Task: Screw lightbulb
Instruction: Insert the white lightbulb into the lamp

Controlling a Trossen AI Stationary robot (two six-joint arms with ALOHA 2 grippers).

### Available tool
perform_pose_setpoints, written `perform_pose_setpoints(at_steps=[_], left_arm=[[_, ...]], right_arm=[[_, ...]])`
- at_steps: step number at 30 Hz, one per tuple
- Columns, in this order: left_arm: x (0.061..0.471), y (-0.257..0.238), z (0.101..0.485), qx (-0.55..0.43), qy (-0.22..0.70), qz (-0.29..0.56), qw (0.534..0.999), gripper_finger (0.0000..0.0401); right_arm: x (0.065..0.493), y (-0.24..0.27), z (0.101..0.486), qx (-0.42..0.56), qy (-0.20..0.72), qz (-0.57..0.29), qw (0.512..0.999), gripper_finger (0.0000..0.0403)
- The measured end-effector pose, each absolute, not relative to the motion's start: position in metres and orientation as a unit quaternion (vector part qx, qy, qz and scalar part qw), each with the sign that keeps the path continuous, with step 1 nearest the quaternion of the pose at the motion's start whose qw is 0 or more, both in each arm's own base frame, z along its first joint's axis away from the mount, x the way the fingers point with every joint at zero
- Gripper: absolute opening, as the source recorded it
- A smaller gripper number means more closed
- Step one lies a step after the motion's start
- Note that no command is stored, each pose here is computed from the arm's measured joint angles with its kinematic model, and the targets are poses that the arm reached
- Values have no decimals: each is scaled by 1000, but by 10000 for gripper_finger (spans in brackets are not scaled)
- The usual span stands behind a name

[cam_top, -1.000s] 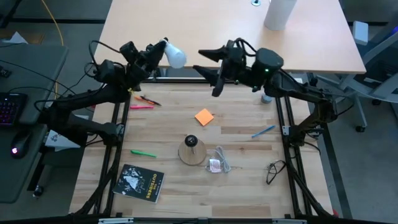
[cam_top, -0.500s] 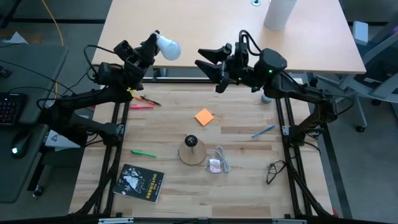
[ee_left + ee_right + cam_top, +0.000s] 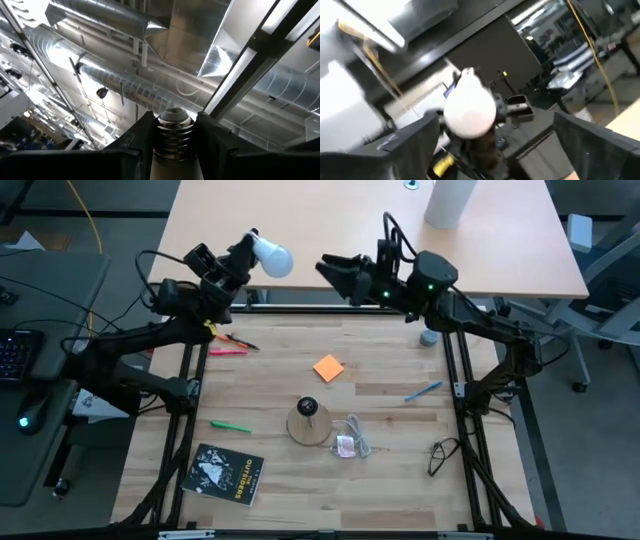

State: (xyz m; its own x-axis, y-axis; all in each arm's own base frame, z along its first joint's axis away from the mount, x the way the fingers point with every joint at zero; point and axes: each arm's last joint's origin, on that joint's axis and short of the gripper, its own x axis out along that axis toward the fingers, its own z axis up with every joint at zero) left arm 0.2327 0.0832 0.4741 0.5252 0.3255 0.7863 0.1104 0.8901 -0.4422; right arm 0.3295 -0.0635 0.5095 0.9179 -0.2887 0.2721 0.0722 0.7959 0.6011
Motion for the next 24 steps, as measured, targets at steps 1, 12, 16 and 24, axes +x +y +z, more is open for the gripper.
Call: perform_pose_setpoints(at_steps=[1,12,16,24], left_arm=[[235,83,473,-227,-480,62,845,104],[261,87,480,-193,-480,50,854,104],[273,89,483,-190,-475,37,858,104],[285,95,481,-208,-468,27,858,104]], right_arm=[[329,-65,510,324,-181,-95,924,392],[337,-59,505,447,-184,-62,873,397],[340,-59,505,455,-192,-55,868,397],[339,-58,507,461,-197,-38,864,397]])
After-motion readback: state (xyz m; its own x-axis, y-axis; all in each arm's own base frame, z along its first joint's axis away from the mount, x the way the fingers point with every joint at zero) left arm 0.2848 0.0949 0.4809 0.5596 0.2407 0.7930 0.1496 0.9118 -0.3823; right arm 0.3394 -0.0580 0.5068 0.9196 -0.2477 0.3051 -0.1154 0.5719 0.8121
